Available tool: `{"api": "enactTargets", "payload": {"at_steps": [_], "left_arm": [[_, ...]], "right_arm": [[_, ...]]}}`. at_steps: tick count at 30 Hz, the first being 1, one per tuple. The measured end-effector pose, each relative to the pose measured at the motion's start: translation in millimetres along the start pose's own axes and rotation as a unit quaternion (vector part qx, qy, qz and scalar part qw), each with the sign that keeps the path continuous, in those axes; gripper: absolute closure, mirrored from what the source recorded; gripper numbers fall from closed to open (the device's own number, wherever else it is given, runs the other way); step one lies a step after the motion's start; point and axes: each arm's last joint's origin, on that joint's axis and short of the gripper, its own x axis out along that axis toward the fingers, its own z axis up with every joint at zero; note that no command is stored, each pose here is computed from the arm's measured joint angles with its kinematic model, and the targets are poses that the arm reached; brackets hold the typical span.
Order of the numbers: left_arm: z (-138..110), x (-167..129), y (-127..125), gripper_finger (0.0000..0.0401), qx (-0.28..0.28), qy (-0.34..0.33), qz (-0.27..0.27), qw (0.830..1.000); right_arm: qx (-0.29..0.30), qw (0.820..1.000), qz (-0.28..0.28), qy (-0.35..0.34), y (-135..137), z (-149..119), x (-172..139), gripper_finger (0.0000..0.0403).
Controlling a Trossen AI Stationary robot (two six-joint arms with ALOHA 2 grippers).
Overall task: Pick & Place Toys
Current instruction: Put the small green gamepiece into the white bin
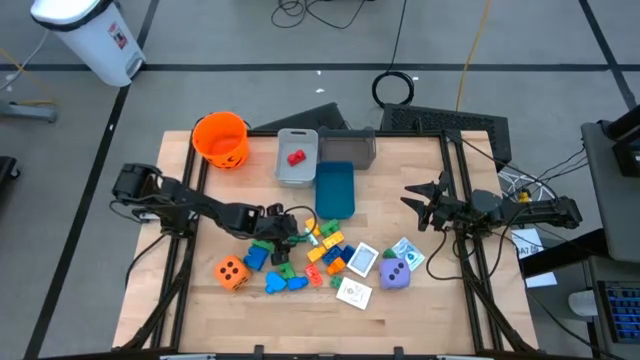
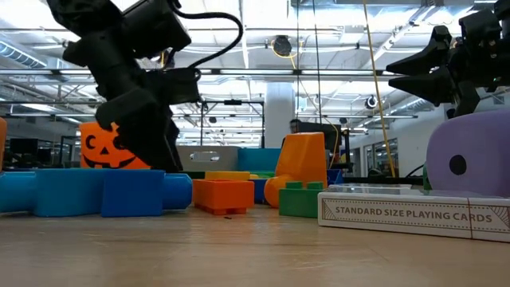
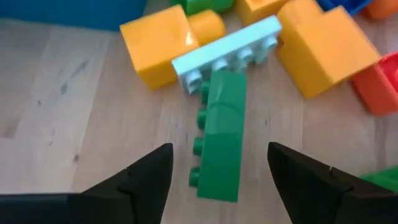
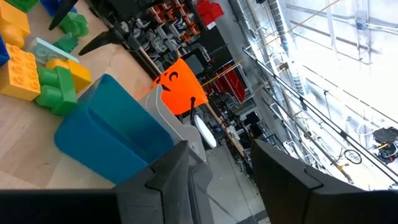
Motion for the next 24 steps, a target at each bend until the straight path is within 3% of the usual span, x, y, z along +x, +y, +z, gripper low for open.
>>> {"api": "enactTargets", "payload": {"at_steps": [12, 24], "left_arm": [[-1.5, 8.5, 1.1, 0.0141, 0.008, 0.004, 0.002, 1.000], [-1.9, 8.0, 1.3, 0.0290, 0.036, 0.007, 0.002, 0.999]], "right_arm": [[0.000, 1.000, 0.000, 0.000, -0.1, 0.1, 0.0, 0.0234], [0.000, 1.000, 0.000, -0.001, 0.0, 0.1, 0.0, 0.0234]]}}
